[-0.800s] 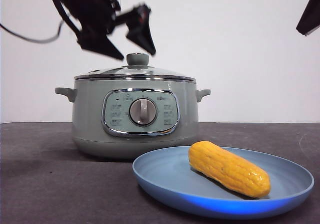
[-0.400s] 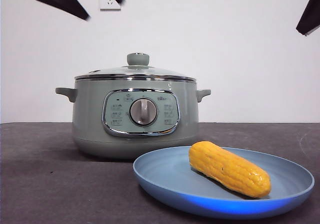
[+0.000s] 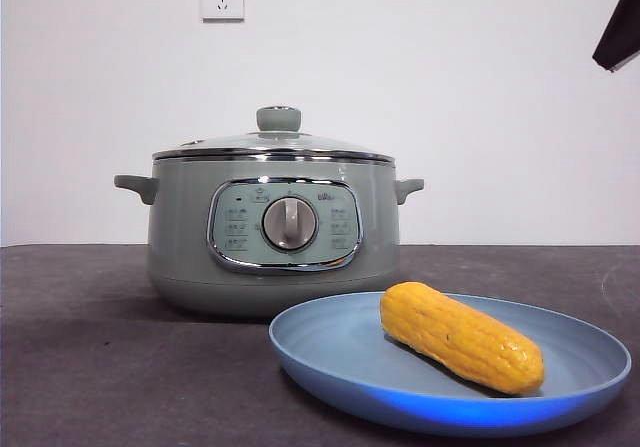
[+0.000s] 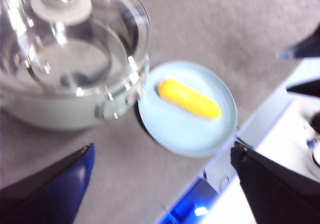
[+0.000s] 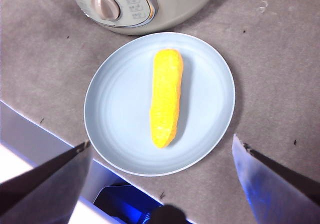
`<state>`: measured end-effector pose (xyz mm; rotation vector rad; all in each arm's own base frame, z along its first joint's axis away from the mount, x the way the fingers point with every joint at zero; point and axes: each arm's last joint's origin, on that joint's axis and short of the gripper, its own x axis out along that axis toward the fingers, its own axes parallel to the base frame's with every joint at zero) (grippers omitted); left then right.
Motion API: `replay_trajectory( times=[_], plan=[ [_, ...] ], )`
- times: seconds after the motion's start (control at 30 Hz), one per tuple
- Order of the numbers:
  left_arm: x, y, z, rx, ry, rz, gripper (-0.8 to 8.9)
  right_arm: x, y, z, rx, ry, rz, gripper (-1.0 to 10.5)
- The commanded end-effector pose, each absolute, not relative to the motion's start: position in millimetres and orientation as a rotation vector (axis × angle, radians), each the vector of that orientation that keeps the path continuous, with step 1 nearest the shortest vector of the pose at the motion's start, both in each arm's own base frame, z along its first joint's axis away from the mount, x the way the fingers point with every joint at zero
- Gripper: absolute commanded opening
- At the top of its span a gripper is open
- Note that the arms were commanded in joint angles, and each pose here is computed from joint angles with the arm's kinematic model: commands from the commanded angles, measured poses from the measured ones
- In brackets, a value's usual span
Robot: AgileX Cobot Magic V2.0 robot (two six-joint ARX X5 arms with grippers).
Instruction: Take the corn out from the steamer,put the corn on the plate,close the lid
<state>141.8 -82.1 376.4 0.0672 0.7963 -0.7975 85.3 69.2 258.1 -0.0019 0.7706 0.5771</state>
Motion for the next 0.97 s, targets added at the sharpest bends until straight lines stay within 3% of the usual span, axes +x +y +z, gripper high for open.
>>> replay_trajectory(
  times=[0.03, 0.13, 0.17, 0.33, 0.37, 0.97],
  plan=[
    [136.5, -80.0, 371.9, 0.066, 0.846, -0.798, 2.48, 85.1, 69.5, 259.3, 0.003, 0.764, 0.582, 4.7],
    [134.3, -78.9, 370.0, 0.069, 0.878, -0.792, 0.14, 84.9, 69.7, 259.3, 0.006, 0.767, 0.591, 4.6],
    [134.1, -78.8, 369.8, 0.069, 0.881, -0.791, -0.17, 84.6, 70.1, 259.3, 0.011, 0.772, 0.606, 4.1],
    [134.1, -78.8, 369.8, 0.069, 0.881, -0.792, -0.08, 84.1, 70.6, 259.3, 0.019, 0.780, 0.629, 0.1],
    [134.1, -78.8, 369.9, 0.069, 0.880, -0.792, -0.08, 84.1, 70.6, 259.3, 0.019, 0.780, 0.630, -0.2],
    [134.3, -78.8, 370.0, 0.069, 0.879, -0.791, -0.03, 84.2, 70.5, 259.3, 0.017, 0.778, 0.625, 0.0]
  ],
)
